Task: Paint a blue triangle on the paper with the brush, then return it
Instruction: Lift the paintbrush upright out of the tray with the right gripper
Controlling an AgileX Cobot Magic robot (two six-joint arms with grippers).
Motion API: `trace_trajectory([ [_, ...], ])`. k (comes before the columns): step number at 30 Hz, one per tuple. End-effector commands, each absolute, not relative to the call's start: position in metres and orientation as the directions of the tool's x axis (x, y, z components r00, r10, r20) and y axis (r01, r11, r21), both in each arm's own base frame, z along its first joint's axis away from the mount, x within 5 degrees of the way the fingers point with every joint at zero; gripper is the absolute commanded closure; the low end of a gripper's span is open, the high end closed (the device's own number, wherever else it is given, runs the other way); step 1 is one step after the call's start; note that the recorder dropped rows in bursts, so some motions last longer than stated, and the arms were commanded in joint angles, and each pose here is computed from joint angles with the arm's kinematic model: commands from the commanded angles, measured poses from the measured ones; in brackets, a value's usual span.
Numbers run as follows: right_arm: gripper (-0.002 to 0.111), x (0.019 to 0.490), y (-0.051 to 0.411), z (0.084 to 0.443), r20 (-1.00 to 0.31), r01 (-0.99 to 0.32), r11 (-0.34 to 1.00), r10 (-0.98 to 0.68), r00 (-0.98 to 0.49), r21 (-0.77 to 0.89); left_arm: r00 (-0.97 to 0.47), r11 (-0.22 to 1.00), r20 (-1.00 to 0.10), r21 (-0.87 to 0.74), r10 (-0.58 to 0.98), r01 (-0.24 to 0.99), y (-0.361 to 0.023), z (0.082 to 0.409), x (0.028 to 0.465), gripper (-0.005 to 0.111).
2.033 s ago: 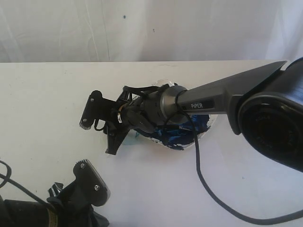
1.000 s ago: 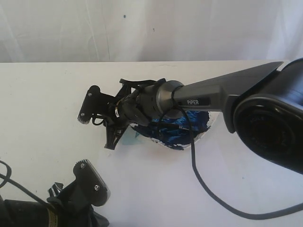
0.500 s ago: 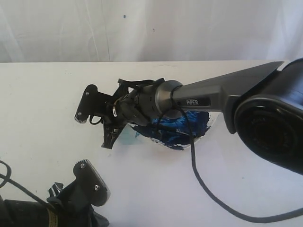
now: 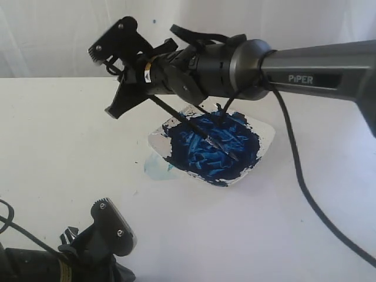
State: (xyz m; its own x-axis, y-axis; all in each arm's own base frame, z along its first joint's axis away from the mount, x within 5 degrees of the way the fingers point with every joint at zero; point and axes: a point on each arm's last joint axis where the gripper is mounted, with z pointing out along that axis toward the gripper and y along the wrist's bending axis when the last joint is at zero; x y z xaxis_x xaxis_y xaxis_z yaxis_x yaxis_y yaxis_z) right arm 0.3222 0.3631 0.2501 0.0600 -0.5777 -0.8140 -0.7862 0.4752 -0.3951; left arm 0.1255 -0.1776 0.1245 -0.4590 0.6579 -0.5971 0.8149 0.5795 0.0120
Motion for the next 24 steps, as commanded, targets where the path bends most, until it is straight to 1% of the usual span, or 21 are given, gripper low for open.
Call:
trace_trajectory([
  [1,0.108,0.326,0.351,0.274,-0.864,-0.765,0.547,-0.503,0.023,-0.339,-0.483,0.586,-0.560,0.006,0.673,0.810,-0.174,0.120,0.123,0.107],
  [8,0.108,0.330,0.334,0.301,-0.933,-0.735,0.645,-0.358,-0.047,-0.210,-0.483,0.586,-0.560,0.006,0.673,0.810,-0.174,0.120,0.123,0.107],
  [14,0.108,0.321,0.309,0.310,-0.989,-0.731,0.681,-0.132,-0.069,-0.040,-0.483,0.586,-0.560,0.006,0.673,0.810,-0.174,0.120,0.123,0.107],
  [19,0.108,0.313,0.281,0.312,-0.998,-0.730,0.680,0.021,-0.065,0.062,-0.483,0.586,-0.560,0.006,0.673,0.810,-0.174,0.120,0.123,0.107],
  [22,0.108,0.307,0.261,0.317,-0.983,-0.714,0.680,0.166,-0.077,0.170,-0.483,0.586,-0.560,0.006,0.673,0.810,-0.174,0.120,0.123,0.107],
  [24,0.108,0.303,0.247,0.320,-0.972,-0.704,0.680,0.228,-0.061,0.203,-0.483,0.586,-0.560,0.006,0.673,0.810,-0.174,0.120,0.123,0.107],
])
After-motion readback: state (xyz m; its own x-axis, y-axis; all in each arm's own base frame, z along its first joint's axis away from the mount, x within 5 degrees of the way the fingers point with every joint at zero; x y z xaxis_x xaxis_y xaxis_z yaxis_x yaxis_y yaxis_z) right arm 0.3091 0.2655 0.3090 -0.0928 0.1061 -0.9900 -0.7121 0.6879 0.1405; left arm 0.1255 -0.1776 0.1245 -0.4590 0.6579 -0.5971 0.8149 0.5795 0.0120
